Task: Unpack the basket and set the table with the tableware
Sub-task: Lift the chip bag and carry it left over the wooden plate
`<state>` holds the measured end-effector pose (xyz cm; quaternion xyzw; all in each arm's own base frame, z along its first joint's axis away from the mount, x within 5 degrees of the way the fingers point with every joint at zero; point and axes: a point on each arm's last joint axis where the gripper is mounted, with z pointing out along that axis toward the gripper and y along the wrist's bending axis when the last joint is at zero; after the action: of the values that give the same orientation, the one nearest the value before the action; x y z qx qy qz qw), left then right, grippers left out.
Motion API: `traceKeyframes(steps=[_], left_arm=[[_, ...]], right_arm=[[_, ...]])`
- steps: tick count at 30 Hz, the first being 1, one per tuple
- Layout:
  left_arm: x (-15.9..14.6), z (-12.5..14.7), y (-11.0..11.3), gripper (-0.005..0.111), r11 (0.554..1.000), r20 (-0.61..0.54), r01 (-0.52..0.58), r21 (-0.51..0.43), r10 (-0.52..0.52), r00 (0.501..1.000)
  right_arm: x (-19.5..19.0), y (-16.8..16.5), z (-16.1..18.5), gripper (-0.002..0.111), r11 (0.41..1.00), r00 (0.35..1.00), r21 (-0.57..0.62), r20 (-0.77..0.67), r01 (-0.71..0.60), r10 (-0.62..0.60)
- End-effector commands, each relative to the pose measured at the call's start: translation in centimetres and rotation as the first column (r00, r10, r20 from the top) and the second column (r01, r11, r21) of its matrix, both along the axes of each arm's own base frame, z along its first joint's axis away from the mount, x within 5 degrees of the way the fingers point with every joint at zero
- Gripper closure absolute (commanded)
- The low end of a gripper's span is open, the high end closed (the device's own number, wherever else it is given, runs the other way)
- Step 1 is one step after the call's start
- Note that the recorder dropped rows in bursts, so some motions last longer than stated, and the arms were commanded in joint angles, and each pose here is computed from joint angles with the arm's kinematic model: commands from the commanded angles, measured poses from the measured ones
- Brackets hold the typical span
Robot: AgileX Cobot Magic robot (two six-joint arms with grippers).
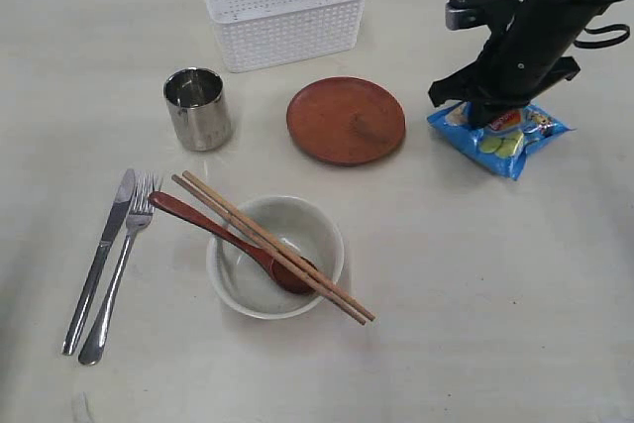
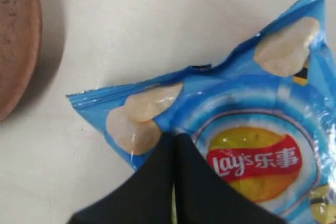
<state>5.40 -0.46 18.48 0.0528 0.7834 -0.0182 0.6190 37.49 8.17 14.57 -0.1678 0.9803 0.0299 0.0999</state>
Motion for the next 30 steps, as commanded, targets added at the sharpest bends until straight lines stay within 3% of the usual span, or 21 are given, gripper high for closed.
traceKeyframes(steps=[1, 4, 6, 9, 11, 16, 21, 27, 30], left_arm=[[0.0, -0.1, 0.0, 0.107, 1.0, 0.002, -0.001, -0.007, 0.001, 1.0], [0.0, -0.1, 0.0, 0.107, 1.0, 0.002, -0.001, -0.007, 0.001, 1.0], [0.0, -0.1, 0.0, 0.107, 1.0, 0.002, -0.001, -0.007, 0.001, 1.0], [0.0, -0.1, 0.0, 0.107, 1.0, 0.002, -0.001, -0.007, 0.001, 1.0], [0.0, -0.1, 0.0, 0.107, 1.0, 0.002, -0.001, -0.007, 0.001, 1.0], [0.0, -0.1, 0.0, 0.107, 1.0, 0.002, -0.001, -0.007, 0.001, 1.0], [0.0, -0.1, 0.0, 0.107, 1.0, 0.002, -0.001, -0.007, 0.001, 1.0], [0.0, -0.1, 0.0, 0.107, 1.0, 0.002, -0.001, -0.007, 0.001, 1.0], [0.0, -0.1, 0.0, 0.107, 1.0, 0.002, -0.001, -0.007, 0.001, 1.0]], right_arm=[[-0.5, 0.0, 3.2, 0.109, 1.0, 0.997, 0.02, 0.075, -0.018, 0.016], [-0.9, 0.5, 4.7, 0.106, 0.991, 0.988, 0.062, 0.109, -0.116, 0.108], [-1.2, 1.0, 5.0, 0.091, 0.978, 0.98, 0.104, 0.105, -0.182, 0.171], [-1.6, 1.8, 4.7, 0.05, 0.964, 0.966, 0.091, 0.08, -0.251, 0.244], [-1.8, 2.4, 4.0, 0.032, 0.953, 0.953, 0.034, 0.063, -0.3, 0.298], [-1.9, 4.7, 2.0, 0.038, 0.898, 0.91, -0.188, 0.035, -0.399, 0.412], [-1.7, 6.5, 0.3, 0.038, 0.766, 0.835, -0.403, 0.007, -0.501, 0.55], [-1.6, 7.4, -2.0, 0.043, 0.69, 0.799, -0.476, -0.047, -0.545, 0.599], [-1.4, 7.2, -2.7, 0.055, 0.677, 0.8, -0.496, -0.06, -0.543, 0.597]])
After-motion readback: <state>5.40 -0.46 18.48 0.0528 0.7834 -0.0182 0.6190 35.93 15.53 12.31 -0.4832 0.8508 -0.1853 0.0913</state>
